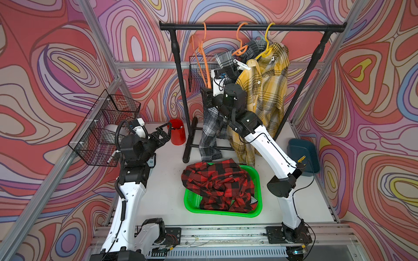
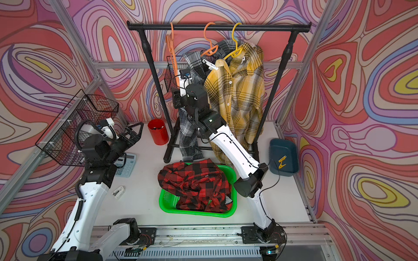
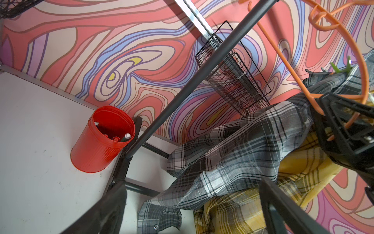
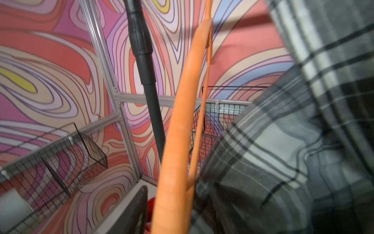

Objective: Remove the clothespins securing long-sleeve shirts to the hanger
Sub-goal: Place the hanger on the clothesline, then adjust the long-sleeve shirt at the bin.

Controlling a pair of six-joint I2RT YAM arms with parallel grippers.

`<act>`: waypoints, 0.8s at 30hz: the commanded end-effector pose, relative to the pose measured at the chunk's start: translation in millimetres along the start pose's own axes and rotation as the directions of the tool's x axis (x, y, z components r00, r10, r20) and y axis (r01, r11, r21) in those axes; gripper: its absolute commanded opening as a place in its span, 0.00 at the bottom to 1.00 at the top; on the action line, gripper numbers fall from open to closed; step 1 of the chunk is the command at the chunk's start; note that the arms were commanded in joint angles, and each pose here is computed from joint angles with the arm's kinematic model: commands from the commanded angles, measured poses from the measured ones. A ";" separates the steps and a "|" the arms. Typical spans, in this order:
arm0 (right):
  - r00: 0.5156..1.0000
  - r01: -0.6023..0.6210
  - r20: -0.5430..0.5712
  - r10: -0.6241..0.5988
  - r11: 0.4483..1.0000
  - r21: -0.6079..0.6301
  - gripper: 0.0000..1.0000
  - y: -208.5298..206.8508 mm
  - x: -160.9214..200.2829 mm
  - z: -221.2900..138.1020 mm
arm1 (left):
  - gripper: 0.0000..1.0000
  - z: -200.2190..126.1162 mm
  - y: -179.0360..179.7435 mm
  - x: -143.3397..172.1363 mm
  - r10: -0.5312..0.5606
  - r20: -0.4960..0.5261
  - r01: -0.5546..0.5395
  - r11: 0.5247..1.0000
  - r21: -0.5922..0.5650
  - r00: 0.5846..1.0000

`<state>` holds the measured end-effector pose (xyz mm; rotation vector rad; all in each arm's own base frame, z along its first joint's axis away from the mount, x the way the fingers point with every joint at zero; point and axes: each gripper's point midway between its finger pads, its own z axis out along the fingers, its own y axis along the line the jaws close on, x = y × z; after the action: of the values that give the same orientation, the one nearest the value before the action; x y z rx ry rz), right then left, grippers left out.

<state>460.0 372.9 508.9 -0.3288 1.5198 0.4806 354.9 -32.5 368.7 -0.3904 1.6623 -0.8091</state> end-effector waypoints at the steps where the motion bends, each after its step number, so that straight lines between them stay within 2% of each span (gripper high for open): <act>1: 0.999 0.013 0.043 -0.012 1.000 -0.026 0.67 8.1 -29.7 -29.7 | 0.96 -4.7 -1.8 3.9 0.020 0.002 -0.020 1.000 0.008 1.000; 6: 0.999 0.018 0.038 -0.016 0.998 -0.063 0.72 22.2 -41.2 -65.0 | 0.96 -6.3 3.3 9.9 0.019 -0.009 -0.019 1.000 -0.004 1.000; 11: 0.998 0.016 -0.053 -0.020 0.997 -0.077 0.72 25.6 -23.0 -108.8 | 0.97 -10.4 7.5 18.4 0.028 -0.031 -0.029 0.999 -0.015 0.999; 15: 0.980 -0.014 -0.199 0.006 0.999 -0.036 0.71 10.5 27.2 -136.9 | 0.96 -14.3 12.5 38.3 0.010 -0.095 -0.011 1.000 -0.010 0.995; 18: 0.947 -0.038 -0.319 0.047 0.999 0.034 0.69 -7.9 77.2 -160.5 | 0.95 -17.5 17.0 63.3 -0.002 -0.175 0.000 1.000 -0.016 0.985; 24: 0.821 -0.134 -0.542 0.181 0.983 0.125 0.65 -21.7 193.6 -197.6 | 0.92 -28.2 25.9 134.2 -0.015 -0.382 -0.015 0.997 -0.074 0.924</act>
<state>307.3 282.2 355.8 -0.3700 1.9869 0.4541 316.2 -81.2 289.9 -0.3093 1.9230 -0.8797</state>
